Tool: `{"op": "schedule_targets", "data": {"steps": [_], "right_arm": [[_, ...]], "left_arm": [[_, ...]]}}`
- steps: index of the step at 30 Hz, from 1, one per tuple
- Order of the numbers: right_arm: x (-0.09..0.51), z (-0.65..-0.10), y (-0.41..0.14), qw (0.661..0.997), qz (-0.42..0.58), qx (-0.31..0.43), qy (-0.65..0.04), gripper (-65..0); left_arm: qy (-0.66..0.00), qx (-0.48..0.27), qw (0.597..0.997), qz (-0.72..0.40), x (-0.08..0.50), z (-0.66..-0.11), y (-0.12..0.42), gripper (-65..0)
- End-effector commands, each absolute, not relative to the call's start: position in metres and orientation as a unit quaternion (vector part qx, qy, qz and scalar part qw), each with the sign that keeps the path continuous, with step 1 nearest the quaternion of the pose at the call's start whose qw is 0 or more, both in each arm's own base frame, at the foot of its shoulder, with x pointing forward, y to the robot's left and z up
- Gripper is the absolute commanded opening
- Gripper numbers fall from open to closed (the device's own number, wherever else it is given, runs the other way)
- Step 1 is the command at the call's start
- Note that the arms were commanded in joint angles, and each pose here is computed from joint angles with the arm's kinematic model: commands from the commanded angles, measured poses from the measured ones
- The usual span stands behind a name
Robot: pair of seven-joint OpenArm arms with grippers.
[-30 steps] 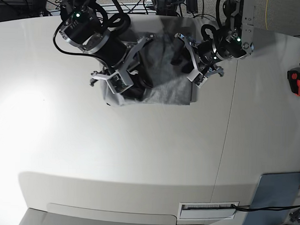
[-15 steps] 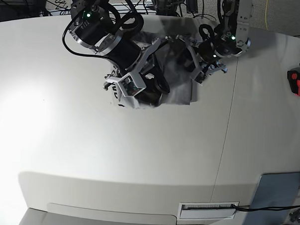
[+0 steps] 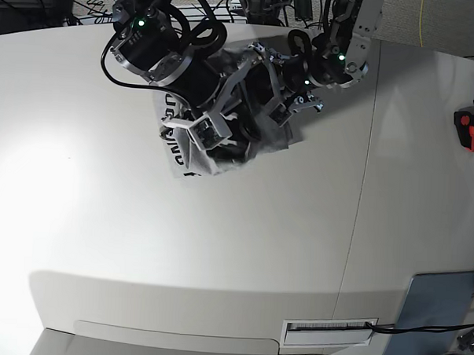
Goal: Fold the T-shirt properly
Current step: 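Fold the shirt end with the right gripper over onto the left gripper's fold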
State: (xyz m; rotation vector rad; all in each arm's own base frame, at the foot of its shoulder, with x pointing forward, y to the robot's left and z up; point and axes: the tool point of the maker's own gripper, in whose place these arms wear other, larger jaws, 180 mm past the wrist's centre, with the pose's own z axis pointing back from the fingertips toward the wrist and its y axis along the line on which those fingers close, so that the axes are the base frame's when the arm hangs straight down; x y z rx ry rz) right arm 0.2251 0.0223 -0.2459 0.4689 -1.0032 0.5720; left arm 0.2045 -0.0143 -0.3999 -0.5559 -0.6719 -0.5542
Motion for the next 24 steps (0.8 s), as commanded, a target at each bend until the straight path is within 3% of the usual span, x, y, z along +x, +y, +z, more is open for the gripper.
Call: {"op": "schedule_targets", "data": {"steps": [1, 6, 17, 21, 22, 24], "right_arm": [[0.226, -0.236, 0.024, 0.799, 0.272, 0.225, -0.487, -65.0], [0.224, -0.243, 0.015, 0.803, 0.29, 0.209, -0.477, -65.0], [0.199, -0.243, 0.045, 0.793, 0.313, 0.273, -0.446, -65.0], [0.193, -0.249, 0.052, 0.791, 0.343, 0.244, -0.445, -65.0], [0.192, -0.25, 0.054, 0.79, 0.349, 0.239, -0.445, -62.7], [0.186, -0.25, 0.06, 0.785, 0.355, 0.246, -0.444, -50.5]], "left_arm": [[-0.355, -0.279, 0.855, -0.256, 0.216, -0.379, -0.017, -39.2], [-0.385, -0.297, 0.839, -0.243, 0.227, -0.357, -0.006, -39.2], [-0.403, -0.249, 0.864, -0.17, 0.248, -0.358, 0.058, -39.2], [-0.401, -0.249, 0.866, -0.163, 0.249, -0.358, 0.062, -39.2], [-0.401, -0.25, 0.866, -0.163, 0.249, -0.358, 0.062, -39.2], [-0.401, -0.249, 0.866, -0.163, 0.249, -0.358, 0.062, -39.2]]}}
